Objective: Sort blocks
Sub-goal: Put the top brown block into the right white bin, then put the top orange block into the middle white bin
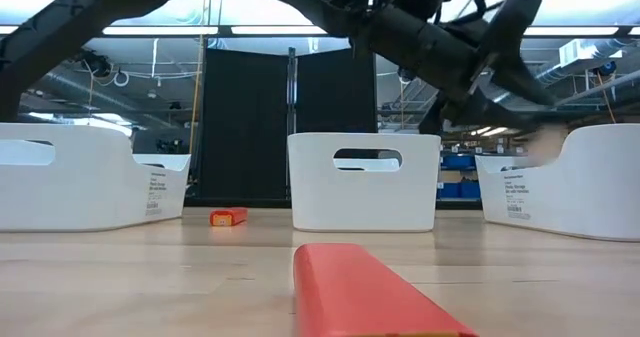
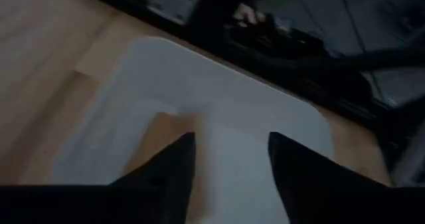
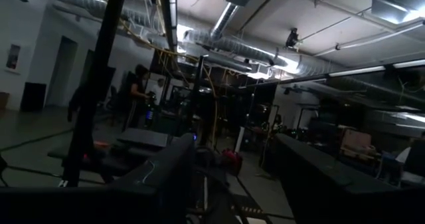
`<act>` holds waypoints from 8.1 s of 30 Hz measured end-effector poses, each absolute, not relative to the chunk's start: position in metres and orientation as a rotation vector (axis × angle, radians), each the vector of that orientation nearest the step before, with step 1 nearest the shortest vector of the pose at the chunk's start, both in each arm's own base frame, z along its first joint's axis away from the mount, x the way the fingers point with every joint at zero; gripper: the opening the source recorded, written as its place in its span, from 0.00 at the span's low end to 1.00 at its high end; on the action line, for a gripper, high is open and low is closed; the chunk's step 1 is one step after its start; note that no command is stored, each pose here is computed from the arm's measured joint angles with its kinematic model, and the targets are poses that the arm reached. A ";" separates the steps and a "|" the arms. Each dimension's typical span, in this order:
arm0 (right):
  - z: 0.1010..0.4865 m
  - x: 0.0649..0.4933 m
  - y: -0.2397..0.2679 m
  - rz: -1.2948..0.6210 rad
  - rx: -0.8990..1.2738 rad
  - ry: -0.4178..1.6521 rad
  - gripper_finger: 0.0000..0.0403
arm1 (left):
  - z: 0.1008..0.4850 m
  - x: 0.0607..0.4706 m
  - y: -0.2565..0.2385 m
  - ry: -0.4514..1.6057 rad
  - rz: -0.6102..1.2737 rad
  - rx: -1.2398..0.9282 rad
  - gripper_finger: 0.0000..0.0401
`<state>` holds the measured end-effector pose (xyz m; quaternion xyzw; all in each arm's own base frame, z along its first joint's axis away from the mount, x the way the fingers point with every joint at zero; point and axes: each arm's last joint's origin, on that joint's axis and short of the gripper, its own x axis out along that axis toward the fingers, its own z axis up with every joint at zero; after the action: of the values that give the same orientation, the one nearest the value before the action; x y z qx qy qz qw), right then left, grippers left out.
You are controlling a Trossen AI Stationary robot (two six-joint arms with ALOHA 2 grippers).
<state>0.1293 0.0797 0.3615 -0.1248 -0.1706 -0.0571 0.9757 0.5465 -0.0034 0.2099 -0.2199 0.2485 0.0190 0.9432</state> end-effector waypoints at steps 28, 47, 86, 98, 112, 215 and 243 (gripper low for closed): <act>0.343 0.154 0.100 -0.097 -0.376 -0.253 0.54 | 0.370 0.461 -0.055 0.364 0.236 0.009 0.48; 0.305 0.252 0.079 -0.231 -0.167 0.039 0.52 | 0.354 0.272 -0.070 0.031 0.337 -0.160 0.48; 0.199 0.517 0.021 -0.376 0.382 1.089 0.73 | 0.329 0.123 -0.023 -0.193 0.347 -0.299 0.48; 0.202 0.525 0.027 -0.458 0.410 0.963 0.73 | 0.330 0.123 -0.024 -0.197 0.320 -0.331 0.48; 0.185 0.524 0.031 -0.346 0.256 1.015 0.73 | 0.329 0.123 -0.024 -0.198 0.317 -0.344 0.48; 0.179 0.534 0.012 -0.364 0.554 1.057 0.99 | 0.326 0.123 -0.024 -0.169 0.323 -0.331 0.48; 0.173 0.529 0.031 -0.515 0.650 1.058 0.81 | 0.326 0.124 -0.024 -0.168 0.322 -0.332 0.48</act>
<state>0.5292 0.0312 0.1730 0.3009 0.4902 -0.2384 0.7825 0.1236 -0.0239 0.3264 -0.1641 -0.0832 0.1595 0.9699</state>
